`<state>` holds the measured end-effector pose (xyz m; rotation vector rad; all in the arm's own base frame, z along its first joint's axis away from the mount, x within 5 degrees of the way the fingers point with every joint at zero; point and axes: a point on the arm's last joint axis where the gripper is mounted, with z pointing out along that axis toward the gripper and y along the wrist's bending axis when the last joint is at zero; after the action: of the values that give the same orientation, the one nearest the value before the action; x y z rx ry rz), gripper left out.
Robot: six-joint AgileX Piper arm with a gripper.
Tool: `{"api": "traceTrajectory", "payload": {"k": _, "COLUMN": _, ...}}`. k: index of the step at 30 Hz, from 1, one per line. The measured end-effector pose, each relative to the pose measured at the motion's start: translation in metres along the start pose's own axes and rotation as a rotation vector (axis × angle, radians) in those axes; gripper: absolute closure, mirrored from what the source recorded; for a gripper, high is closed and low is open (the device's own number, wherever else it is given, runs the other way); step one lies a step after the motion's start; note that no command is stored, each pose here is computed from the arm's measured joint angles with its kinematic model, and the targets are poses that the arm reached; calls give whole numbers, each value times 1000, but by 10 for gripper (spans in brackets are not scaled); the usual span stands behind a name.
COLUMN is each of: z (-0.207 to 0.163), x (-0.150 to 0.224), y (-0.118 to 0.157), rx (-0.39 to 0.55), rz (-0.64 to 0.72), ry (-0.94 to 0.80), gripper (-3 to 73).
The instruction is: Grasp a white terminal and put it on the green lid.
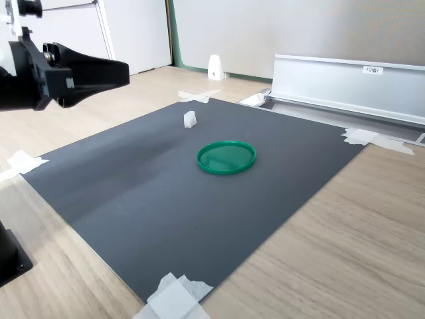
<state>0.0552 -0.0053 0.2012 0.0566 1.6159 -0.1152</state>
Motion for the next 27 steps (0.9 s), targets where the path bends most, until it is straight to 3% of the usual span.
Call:
{"api": "traceTrajectory", "payload": {"k": 20, "z": 0, "x": -1, "y": 0, "rx": 0, "rz": -3, "ry": -2, "gripper": 704}}
{"api": "traceTrajectory", "payload": {"k": 27, "z": -9, "x": -40, "y": -1, "rx": 3, "rz": -15, "ry": -106, "gripper": 704}}
